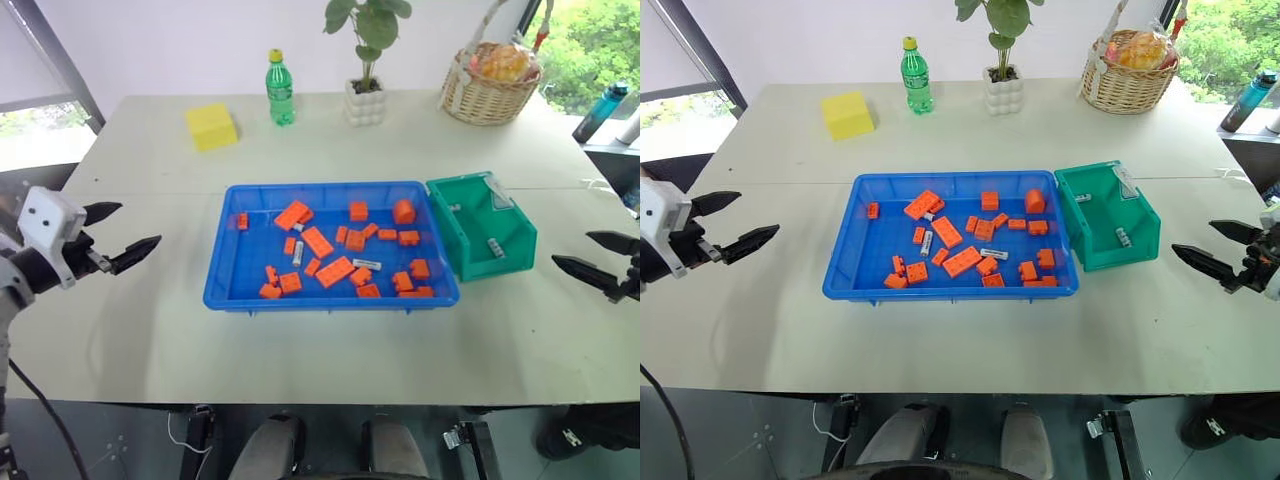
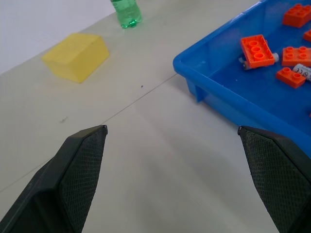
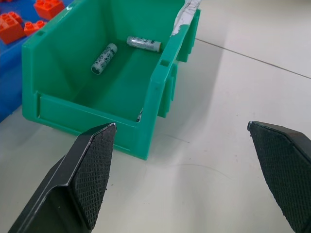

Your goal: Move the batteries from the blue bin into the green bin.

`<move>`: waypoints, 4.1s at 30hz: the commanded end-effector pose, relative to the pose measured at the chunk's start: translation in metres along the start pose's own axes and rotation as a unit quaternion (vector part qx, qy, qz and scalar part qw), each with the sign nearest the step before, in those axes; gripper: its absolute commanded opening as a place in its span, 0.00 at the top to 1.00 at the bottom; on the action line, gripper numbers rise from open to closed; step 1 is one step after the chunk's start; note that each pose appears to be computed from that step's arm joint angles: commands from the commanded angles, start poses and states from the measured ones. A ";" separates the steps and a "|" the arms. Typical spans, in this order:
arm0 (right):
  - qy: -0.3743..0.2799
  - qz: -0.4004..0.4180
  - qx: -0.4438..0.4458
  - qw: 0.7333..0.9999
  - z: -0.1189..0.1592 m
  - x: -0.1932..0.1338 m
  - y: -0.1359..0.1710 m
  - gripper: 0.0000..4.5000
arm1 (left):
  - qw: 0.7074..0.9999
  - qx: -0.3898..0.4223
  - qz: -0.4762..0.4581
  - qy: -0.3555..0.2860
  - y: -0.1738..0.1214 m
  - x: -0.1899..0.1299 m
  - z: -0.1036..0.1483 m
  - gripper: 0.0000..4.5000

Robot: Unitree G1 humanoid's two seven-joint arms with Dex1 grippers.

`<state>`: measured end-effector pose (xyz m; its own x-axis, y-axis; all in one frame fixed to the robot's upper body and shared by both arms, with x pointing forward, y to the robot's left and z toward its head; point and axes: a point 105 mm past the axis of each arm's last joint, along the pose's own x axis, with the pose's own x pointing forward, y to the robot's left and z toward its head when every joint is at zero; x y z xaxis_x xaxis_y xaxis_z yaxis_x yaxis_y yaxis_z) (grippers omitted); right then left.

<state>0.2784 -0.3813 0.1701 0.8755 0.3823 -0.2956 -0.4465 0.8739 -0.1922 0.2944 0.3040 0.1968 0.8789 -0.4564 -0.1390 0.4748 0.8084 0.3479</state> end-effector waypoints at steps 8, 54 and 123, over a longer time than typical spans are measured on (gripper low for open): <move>-0.017 -0.032 -0.024 0.999 0.006 -0.002 -0.013 0.01 | 0.999 0.020 0.028 -0.024 0.007 -0.001 0.021 0.00; -0.241 0.245 -0.462 0.817 0.150 0.247 0.304 0.01 | 0.981 -0.036 -0.185 -0.036 -0.082 0.007 0.042 0.00; -0.186 0.391 -0.198 0.879 0.179 0.238 0.375 0.44 | 0.973 -0.047 -0.222 -0.042 -0.089 0.018 0.048 0.00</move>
<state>0.3545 0.0938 0.1709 0.2388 0.9412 -0.2390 -0.8799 0.1057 -0.4632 0.2652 0.2071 0.2009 0.5866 -0.7892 -0.1819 0.8098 0.5676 0.1486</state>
